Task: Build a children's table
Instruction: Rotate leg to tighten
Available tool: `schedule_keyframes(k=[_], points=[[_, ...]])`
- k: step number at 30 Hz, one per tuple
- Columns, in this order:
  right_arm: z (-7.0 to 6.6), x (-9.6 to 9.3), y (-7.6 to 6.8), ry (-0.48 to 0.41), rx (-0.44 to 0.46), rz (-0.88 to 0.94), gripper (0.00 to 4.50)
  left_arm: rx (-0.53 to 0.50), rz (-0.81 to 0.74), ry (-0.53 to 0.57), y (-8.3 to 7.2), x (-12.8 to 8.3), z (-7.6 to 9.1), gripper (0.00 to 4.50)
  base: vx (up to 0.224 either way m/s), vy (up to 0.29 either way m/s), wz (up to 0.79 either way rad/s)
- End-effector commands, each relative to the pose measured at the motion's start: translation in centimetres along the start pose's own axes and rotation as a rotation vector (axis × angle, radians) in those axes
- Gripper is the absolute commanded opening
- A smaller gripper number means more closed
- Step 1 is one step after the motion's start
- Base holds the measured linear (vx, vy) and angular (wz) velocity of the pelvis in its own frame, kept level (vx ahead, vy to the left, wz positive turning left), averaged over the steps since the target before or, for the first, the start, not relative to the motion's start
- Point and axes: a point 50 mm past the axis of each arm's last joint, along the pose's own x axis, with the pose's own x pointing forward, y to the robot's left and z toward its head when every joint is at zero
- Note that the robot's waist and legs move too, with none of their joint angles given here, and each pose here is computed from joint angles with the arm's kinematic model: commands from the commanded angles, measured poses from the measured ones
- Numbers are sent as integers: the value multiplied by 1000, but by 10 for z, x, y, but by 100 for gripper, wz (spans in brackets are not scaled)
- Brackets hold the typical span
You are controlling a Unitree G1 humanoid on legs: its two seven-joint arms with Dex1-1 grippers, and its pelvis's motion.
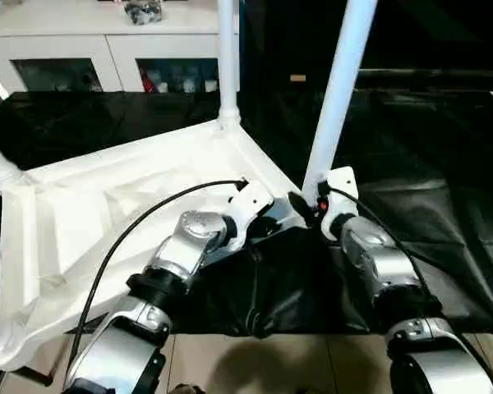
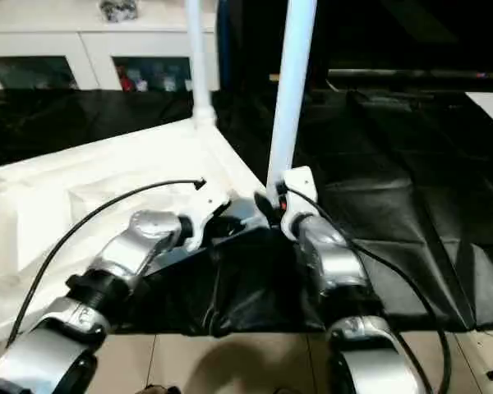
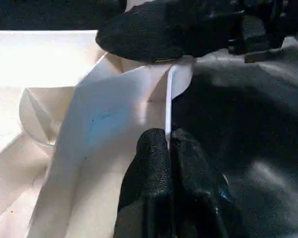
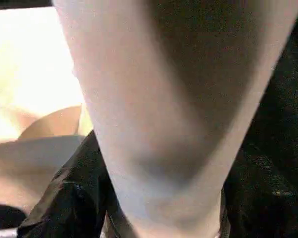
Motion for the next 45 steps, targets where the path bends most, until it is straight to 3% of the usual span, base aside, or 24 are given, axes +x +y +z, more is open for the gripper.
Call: schedule_keyframes(k=[1, 4, 11, 18, 26, 31, 38, 45], points=[[-5, 9, 29, 8, 15, 118, 262, 51, 46, -127, 5, 1, 31, 0, 0, 0, 0], [-2, 9, 30, -14, 38, 152, 332, 67, 25, -128, 6, -2, 29, 0, 0, 0, 0], [3, 3, 25, -45, -87, 234, 385, 104, -68, -130, 5, -12, 22, 0, 0, 0, 0], [3, -14, 21, -35, -170, 456, 385, 151, -221, -130, 1, -27, 15, 0, 0, 0, 0], [-3, -35, 16, 36, -251, 671, 385, 167, -355, -85, -2, -40, 4, 0, 0, 0, 0], [-6, -48, 18, 90, -262, 794, 341, 152, -417, -67, -5, -46, 0, 0, 0, 0, 0], [-5, -52, 18, 100, -266, 826, 276, 150, -447, -50, -8, -50, -4, 0, 0, 0, 0], [-7, -55, 23, 109, -253, 848, 263, 150, -452, -46, -9, -51, -4, 0, 0, 0, 0]])
